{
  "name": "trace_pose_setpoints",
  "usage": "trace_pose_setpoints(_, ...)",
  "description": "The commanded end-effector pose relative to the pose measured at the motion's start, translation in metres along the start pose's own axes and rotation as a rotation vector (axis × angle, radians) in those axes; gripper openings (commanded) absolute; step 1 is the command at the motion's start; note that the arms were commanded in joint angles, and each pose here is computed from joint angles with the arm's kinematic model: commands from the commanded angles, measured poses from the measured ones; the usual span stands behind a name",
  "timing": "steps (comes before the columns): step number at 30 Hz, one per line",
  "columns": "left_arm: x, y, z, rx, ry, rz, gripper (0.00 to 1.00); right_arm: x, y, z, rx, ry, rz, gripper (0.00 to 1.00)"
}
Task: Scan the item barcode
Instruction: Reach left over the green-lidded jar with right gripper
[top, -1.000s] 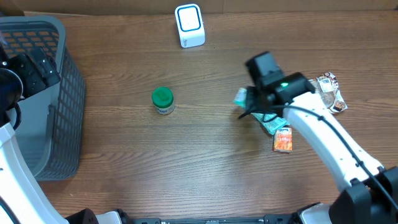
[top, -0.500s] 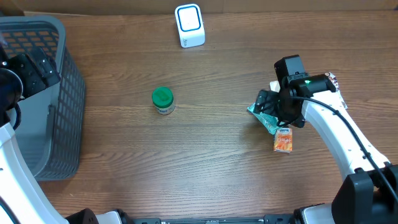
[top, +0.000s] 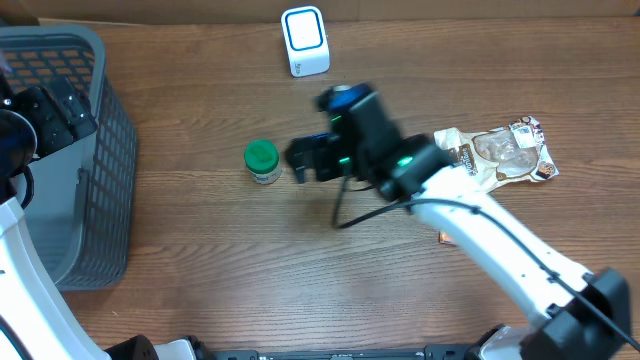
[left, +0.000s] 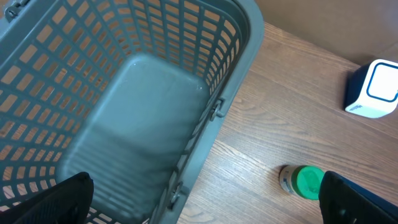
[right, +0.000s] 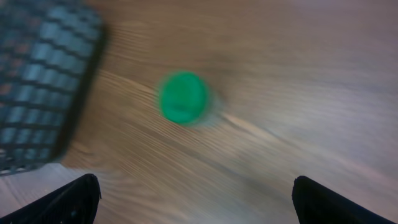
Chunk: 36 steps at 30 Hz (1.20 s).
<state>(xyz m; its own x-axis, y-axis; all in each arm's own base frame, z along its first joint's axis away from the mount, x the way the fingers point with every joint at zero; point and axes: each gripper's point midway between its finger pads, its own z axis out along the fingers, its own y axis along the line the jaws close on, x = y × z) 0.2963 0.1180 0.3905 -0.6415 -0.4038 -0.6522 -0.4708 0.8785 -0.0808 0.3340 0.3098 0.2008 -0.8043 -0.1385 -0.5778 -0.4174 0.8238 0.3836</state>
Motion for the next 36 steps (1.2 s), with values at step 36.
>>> trace_pose_setpoints(36, -0.003, 0.002, -0.001, -0.008, -0.010, 0.012, 1.00, 0.029, 0.010, 0.172, 0.129, -0.095, -0.321, 0.87)
